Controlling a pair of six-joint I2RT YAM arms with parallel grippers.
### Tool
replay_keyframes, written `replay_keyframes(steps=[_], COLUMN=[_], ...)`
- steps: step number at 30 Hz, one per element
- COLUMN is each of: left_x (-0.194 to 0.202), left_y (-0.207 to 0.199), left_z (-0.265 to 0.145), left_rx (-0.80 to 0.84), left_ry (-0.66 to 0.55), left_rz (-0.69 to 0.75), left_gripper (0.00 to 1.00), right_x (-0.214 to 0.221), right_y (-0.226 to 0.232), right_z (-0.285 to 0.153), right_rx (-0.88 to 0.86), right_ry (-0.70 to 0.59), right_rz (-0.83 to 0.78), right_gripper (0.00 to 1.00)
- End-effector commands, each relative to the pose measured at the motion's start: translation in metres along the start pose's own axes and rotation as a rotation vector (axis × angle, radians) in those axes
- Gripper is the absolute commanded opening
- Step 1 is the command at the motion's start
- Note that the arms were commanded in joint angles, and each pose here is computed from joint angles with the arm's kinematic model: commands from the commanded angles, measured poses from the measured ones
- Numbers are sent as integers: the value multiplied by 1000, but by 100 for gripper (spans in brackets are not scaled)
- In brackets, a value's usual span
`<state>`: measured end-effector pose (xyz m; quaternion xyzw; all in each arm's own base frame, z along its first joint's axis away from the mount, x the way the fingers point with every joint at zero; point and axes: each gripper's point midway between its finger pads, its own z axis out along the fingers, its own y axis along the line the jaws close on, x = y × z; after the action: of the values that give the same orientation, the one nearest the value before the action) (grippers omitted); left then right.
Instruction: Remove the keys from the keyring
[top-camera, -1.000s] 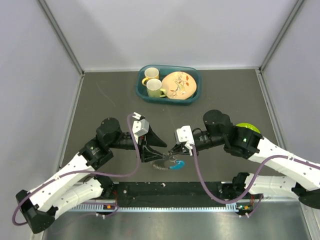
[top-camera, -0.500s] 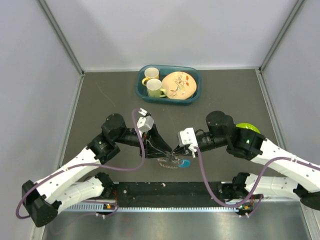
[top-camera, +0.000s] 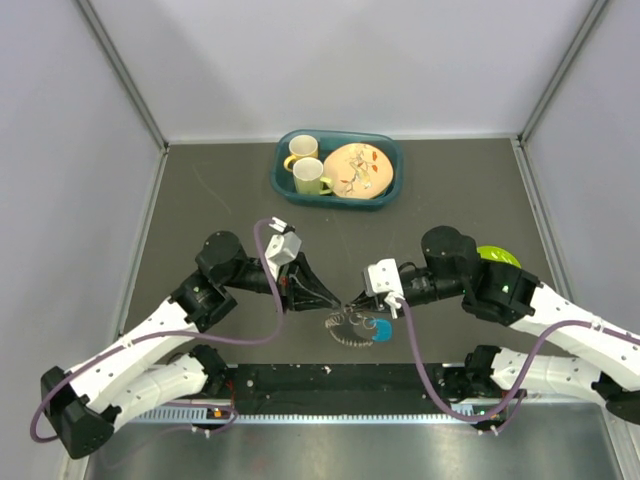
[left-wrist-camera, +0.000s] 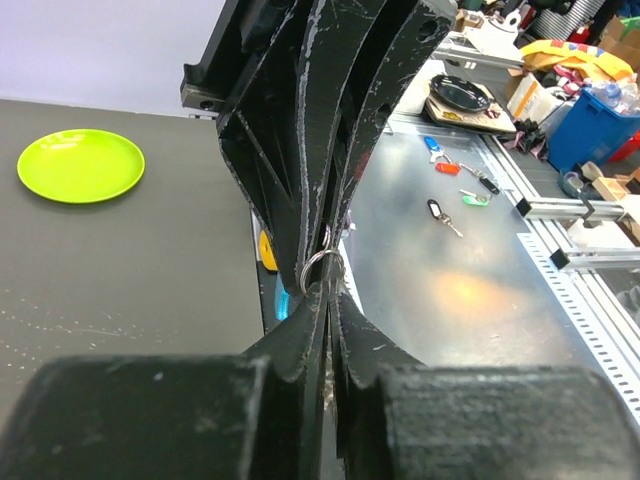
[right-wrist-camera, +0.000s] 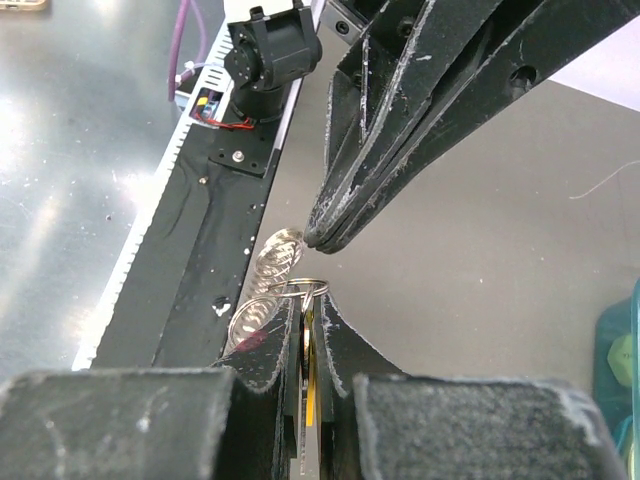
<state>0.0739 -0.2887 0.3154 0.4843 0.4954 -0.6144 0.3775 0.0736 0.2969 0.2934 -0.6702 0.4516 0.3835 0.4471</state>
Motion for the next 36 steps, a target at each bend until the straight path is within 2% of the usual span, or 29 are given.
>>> replay_keyframes(steps=[1, 2, 6, 11, 19, 22, 27, 36], left_x=[-8, -5, -8, -3, 2, 6, 19, 10], left_y=[-1, 0, -1, -3, 3, 7, 22, 57], left_z=[-1, -1, 2, 5, 10, 11, 12, 5], left_rx=[-9, -9, 20, 70, 77, 76, 20, -217], left_ry=[-26, -17, 4, 34, 20, 18, 16, -36], left_rz=[69, 58, 47, 6, -40, -47, -54, 19], left_gripper=[17, 32, 42, 44, 44, 44, 45, 48], right_x=[-23, -23, -23, -25, -14, -12, 9, 26], right_y=[1, 2, 5, 2, -13, -21, -36, -71], right_z=[-5, -6, -4, -3, -8, -15, -26, -50], right_rx=[1, -4, -30, -21, 40, 69, 108, 243], right_ry=[-81, -84, -89, -87, 12, 72, 252, 519], right_rz=[-67, -68, -72, -91, -112, -130, -159, -276], right_gripper=[0, 0, 0, 0, 0, 0, 0, 0])
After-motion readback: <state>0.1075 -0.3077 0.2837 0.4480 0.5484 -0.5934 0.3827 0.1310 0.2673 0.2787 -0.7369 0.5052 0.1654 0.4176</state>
